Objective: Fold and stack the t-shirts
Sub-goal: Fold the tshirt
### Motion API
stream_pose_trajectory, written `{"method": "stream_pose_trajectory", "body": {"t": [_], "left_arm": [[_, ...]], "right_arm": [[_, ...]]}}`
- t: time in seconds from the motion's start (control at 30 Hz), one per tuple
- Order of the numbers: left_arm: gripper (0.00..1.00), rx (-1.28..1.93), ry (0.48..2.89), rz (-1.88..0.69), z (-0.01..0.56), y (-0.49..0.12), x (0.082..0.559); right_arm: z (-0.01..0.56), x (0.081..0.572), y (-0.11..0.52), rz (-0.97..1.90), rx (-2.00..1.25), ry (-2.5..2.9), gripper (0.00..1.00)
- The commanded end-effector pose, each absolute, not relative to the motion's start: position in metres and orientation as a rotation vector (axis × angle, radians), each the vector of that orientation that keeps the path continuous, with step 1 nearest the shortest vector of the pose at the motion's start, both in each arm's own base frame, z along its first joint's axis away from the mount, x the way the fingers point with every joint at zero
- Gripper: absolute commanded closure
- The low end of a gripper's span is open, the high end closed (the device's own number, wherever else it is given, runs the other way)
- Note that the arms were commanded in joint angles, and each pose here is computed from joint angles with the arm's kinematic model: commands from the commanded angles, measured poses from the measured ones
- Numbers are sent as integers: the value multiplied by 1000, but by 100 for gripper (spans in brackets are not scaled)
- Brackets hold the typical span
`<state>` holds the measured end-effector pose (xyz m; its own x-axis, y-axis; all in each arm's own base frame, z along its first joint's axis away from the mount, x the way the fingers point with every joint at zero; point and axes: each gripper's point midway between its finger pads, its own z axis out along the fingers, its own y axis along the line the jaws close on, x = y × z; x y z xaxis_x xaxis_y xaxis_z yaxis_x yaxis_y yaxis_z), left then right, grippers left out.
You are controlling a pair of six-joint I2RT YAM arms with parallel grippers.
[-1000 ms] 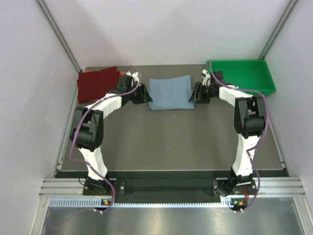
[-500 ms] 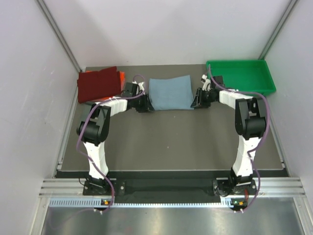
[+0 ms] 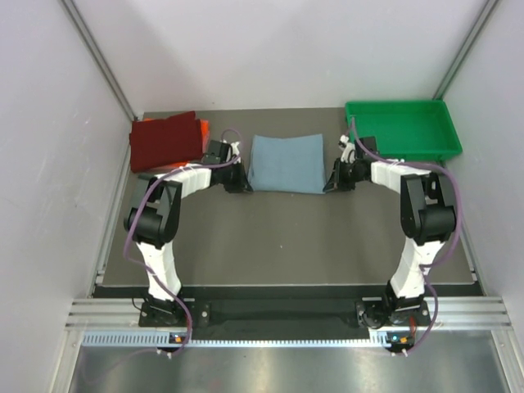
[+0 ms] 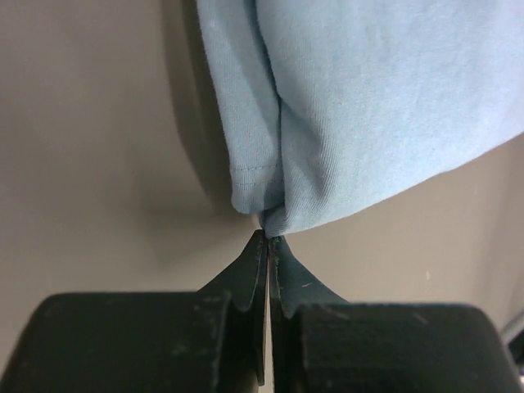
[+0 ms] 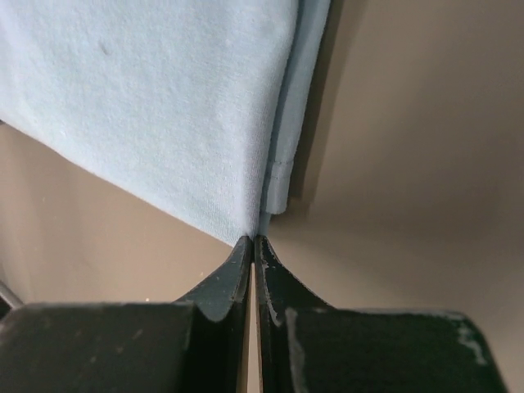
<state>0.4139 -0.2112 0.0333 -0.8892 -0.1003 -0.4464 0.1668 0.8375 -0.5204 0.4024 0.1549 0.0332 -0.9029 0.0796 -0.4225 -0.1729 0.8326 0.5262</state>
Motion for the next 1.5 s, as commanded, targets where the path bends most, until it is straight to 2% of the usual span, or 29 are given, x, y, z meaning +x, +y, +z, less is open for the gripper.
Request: {"method": "stream_pose_trajectory", "body": {"t": [0.0, 0.3, 0.33, 0.37, 0.47, 0.53, 0.6, 0.63, 0.7, 0.73, 0.8, 0.83, 0.87, 0.93, 1.17, 1.47], "left_arm": [[100, 29, 2549, -748, 62, -199, 393], [99, -33, 2713, -828, 51, -193, 316], [87, -46, 2733, -818, 50, -191, 309], [80, -53, 2739, -813, 52, -190, 306], [66, -59, 2729, -760, 67, -184, 308], [62, -38, 2680, -728, 89, -184, 325], [58, -14, 2655, -697, 99, -183, 344], [57, 17, 2591, -709, 122, -189, 364], [57, 85, 2575, -713, 122, -195, 383], [57, 118, 2510, -713, 142, -200, 405], [56, 146, 2509, -659, 131, -198, 430], [56, 176, 2453, -653, 145, -200, 450], [55, 180, 2478, -637, 128, -199, 460], [54, 217, 2445, -621, 131, -199, 482], [51, 283, 2411, -663, 104, -208, 518], [49, 272, 2402, -672, 73, -210, 541]], "right_arm": [[49, 387, 150, 767, -70, 2555, 100], [46, 318, 141, 741, -20, 2596, 100], [45, 311, 140, 747, -19, 2605, 89], [44, 305, 139, 746, -18, 2607, 85], [46, 301, 136, 727, -27, 2617, 72], [52, 305, 135, 717, -46, 2596, 64], [69, 321, 138, 716, -77, 2530, 62], [75, 328, 140, 722, -92, 2506, 60], [94, 354, 145, 725, -123, 2427, 60], [99, 363, 147, 729, -128, 2413, 60], [114, 390, 153, 742, -152, 2354, 59], [109, 398, 156, 748, -153, 2354, 58], [124, 415, 159, 748, -170, 2298, 57], [118, 431, 162, 752, -173, 2293, 52], [108, 476, 166, 713, -227, 2262, 50], [81, 505, 165, 699, -209, 2239, 50]]}}
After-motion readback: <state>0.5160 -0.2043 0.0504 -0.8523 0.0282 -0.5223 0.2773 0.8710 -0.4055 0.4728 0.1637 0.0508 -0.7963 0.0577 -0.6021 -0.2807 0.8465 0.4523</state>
